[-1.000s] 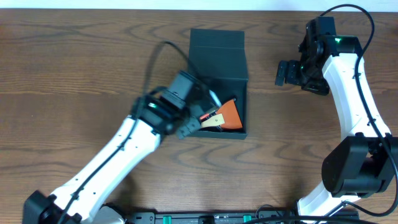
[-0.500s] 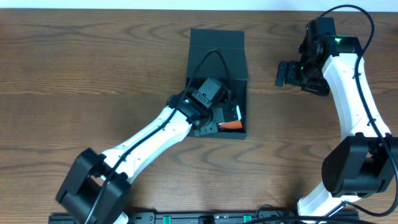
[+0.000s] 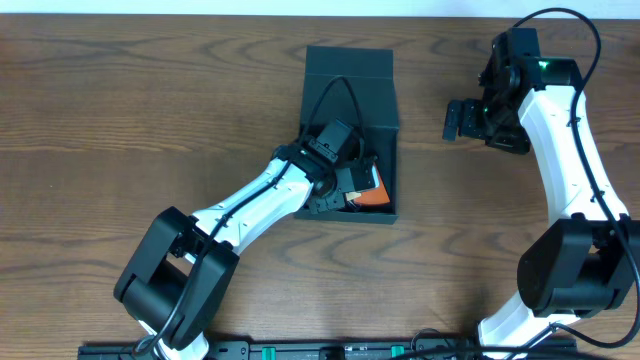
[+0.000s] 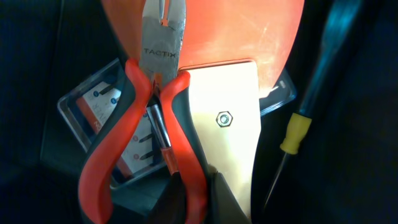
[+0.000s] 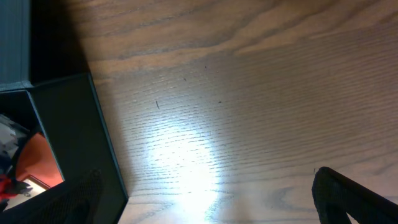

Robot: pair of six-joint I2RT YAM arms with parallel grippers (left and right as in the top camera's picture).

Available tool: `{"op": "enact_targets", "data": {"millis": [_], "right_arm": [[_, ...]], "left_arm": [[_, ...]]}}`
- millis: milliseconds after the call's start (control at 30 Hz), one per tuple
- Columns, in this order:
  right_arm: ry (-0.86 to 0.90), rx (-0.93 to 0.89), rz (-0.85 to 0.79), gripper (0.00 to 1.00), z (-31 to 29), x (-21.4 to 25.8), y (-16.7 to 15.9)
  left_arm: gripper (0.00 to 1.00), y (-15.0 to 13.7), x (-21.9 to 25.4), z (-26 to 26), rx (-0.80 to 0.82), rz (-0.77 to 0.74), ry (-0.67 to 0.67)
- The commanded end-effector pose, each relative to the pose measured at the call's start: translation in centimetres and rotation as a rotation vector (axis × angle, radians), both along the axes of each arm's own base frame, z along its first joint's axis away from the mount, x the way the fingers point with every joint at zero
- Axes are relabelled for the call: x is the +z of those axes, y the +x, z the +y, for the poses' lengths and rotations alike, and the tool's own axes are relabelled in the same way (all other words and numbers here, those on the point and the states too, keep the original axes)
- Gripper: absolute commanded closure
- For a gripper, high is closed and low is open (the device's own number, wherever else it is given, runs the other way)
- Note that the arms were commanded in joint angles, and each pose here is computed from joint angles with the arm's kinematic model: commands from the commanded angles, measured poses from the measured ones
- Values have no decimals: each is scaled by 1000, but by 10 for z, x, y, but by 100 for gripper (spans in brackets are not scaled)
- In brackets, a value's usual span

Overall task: Pack container
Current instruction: 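Carry the pliers with the left gripper and lower them into the box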

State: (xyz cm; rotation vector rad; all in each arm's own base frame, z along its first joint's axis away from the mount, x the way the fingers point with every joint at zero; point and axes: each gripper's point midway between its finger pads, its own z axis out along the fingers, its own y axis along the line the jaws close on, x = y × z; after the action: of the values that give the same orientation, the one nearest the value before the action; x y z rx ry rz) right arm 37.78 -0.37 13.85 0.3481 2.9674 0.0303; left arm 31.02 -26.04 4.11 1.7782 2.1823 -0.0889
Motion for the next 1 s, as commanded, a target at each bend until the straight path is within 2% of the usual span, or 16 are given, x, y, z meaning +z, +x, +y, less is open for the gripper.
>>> {"op": "enact_targets", "data": {"millis": [0,67,133,267,367,800,967], "right_arm": [[-10,19,-25,1,1,9,-1],[-10,19,-25,1,1,9,-1],[-10,20,-25,1,1,9,-1],[-10,23,-24,1,1,9,-1],[-10,23,-24,1,1,9,-1],[-16,58,-30,1,1,9,0],[-17,59,-33,1,1,9,1]], "left_arm": [[83,6,5,-1,30,-4,-18],[73,6,5,-2,30,-4,-18],[56,6,5,-1,30,-4,-17],[53,6,5,-1,30,-4,-17],[35,6,5,-1,30,-4,-17],[12,8,13,-2,129,5,-54],[11,17,26,3,161,-23,-83]]}}
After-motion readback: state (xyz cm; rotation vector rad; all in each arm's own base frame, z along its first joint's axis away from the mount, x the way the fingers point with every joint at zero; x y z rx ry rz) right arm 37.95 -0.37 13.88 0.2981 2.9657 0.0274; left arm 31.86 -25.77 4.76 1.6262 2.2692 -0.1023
